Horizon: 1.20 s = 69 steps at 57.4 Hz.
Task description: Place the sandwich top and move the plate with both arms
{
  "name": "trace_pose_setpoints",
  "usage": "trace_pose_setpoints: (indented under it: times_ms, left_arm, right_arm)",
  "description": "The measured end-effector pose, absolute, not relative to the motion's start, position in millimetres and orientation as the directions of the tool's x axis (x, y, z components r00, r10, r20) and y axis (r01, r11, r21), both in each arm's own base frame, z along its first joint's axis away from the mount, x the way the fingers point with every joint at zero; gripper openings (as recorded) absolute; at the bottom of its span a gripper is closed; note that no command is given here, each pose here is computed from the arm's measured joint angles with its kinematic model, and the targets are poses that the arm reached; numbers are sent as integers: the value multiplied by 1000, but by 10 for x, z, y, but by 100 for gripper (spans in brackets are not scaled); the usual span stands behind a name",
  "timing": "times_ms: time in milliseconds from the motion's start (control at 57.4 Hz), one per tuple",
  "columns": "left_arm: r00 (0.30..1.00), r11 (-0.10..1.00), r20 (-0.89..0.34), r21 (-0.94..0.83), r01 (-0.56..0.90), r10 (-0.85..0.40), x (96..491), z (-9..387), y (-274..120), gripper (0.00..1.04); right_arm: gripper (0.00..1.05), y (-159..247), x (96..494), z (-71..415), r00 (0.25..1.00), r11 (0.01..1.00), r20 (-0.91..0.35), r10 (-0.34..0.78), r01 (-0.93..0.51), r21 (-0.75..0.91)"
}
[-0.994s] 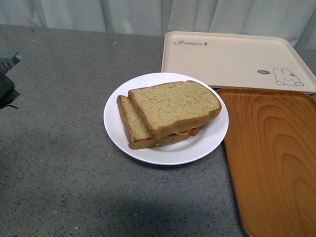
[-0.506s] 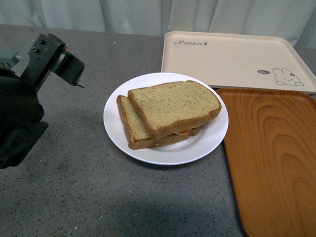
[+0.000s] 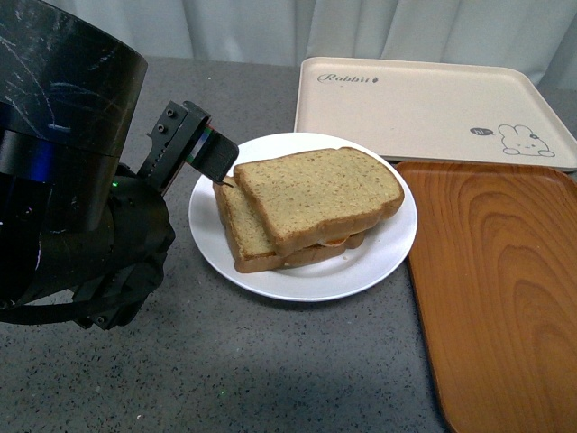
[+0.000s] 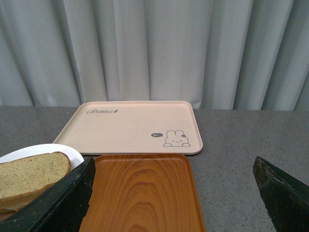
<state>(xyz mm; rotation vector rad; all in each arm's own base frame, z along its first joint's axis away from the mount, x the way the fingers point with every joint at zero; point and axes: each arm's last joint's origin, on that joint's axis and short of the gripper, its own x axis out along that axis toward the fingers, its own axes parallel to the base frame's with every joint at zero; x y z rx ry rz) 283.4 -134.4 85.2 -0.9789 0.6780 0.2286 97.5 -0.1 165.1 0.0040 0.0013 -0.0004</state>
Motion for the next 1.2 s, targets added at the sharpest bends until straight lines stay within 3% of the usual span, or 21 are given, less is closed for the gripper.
trace_pose_setpoints:
  times_ms: [906,1028,1133,1203]
  left_arm:
    - [767,505,-629,-706,-497,-125,2959,707,-1484,98]
    - [764,495,-634,-704,-509,-116,2970,686,-1457,84]
    - [763,484,-637,-705,-519,-110,2972,668,-1434,59]
    - [761,482,-639,-704,-522,-109,2960,658,-1425,48]
  right_arm:
    - [96,-1,975,1651,1000,1000,-1,0,0,4]
    - [96,-1,975,1651,1000,1000,-1,0,0,4]
    - [96,-1,975,1651,1000,1000,-1,0,0,4]
    - [96,-1,976,1650,1000,1000,-2,0,0,4]
